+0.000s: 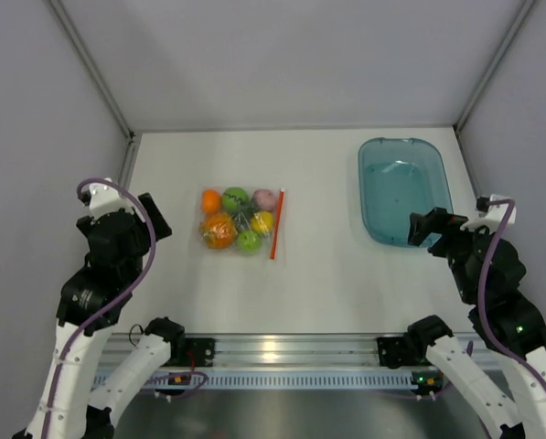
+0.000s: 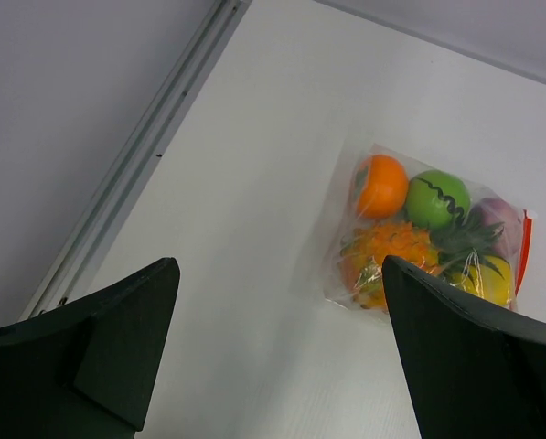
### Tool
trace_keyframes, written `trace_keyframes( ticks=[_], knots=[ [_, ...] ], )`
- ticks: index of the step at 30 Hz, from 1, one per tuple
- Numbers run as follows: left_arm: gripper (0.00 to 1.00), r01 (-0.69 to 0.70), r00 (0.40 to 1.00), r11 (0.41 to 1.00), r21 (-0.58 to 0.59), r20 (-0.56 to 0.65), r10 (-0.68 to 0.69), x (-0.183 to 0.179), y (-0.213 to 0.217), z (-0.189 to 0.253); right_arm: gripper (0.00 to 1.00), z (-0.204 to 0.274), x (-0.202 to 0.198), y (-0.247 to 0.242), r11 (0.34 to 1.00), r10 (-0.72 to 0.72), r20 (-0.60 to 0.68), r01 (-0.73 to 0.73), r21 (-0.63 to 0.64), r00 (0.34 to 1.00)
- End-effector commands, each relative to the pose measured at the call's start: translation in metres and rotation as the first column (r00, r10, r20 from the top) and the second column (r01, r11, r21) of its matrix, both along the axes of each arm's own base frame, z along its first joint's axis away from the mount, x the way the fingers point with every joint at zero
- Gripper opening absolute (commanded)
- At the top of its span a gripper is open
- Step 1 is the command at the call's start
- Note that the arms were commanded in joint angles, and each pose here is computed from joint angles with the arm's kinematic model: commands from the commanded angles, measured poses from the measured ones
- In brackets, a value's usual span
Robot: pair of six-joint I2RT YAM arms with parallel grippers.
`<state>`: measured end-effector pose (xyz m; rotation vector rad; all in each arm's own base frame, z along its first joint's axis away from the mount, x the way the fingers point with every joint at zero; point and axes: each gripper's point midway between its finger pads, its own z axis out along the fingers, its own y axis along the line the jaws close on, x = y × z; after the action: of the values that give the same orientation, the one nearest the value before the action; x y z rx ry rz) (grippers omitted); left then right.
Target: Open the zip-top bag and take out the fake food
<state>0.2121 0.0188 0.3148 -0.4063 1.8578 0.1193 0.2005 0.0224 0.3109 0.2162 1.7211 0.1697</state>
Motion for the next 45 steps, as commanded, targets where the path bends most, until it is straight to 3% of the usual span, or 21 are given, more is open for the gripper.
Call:
trace_keyframes(
  ticks=[1,8,13,19,22,29,35,40,45],
  knots=[
    [0.99,-0.048,0.998,0.999,-0.012,0.030,0.048,0.000,0.006,0.006,0.99,0.015,-0.003,-0.004,1.000,-0.017,0.054,0.016,0.015,0.998],
    [0.99,0.057,0.998,0.998,-0.018,-0.020,-0.057,0.017,-0.016,0.007,0.99,0.005,0.001,0.004,0.999,0.012,0.043,-0.013,0.034,0.999],
    [0.99,0.148,0.980,0.989,-0.009,-0.135,-0.148,0.050,-0.042,-0.004,0.99,-0.003,0.007,0.020,0.996,0.077,0.022,-0.078,0.053,0.997],
    [0.99,0.152,0.952,0.987,0.059,-0.278,-0.130,0.097,-0.066,-0.029,0.99,-0.012,0.011,0.034,0.989,0.139,-0.030,-0.138,0.047,0.990],
    [0.99,0.190,0.945,0.966,0.176,-0.298,-0.132,0.108,-0.108,-0.034,0.99,-0.014,0.013,0.039,0.986,0.163,-0.046,-0.161,0.047,0.986],
    [0.98,0.352,0.894,0.865,0.358,-0.402,-0.197,0.113,-0.219,-0.094,0.99,-0.012,0.013,0.047,0.979,0.198,-0.049,-0.195,0.065,0.979],
    [0.90,0.431,0.853,0.779,0.456,-0.488,-0.186,0.110,-0.271,-0.156,0.99,-0.009,0.010,0.045,0.979,0.196,-0.038,-0.193,0.066,0.980],
    [0.86,0.454,0.838,0.713,0.534,-0.528,-0.138,0.115,-0.286,-0.195,0.99,-0.008,0.008,0.045,0.978,0.199,-0.031,-0.197,0.066,0.979],
    [0.76,0.431,0.846,0.672,0.602,-0.528,-0.070,0.125,-0.286,-0.221,0.99,-0.007,0.005,0.045,0.977,0.208,-0.025,-0.206,0.061,0.978]
  ],
)
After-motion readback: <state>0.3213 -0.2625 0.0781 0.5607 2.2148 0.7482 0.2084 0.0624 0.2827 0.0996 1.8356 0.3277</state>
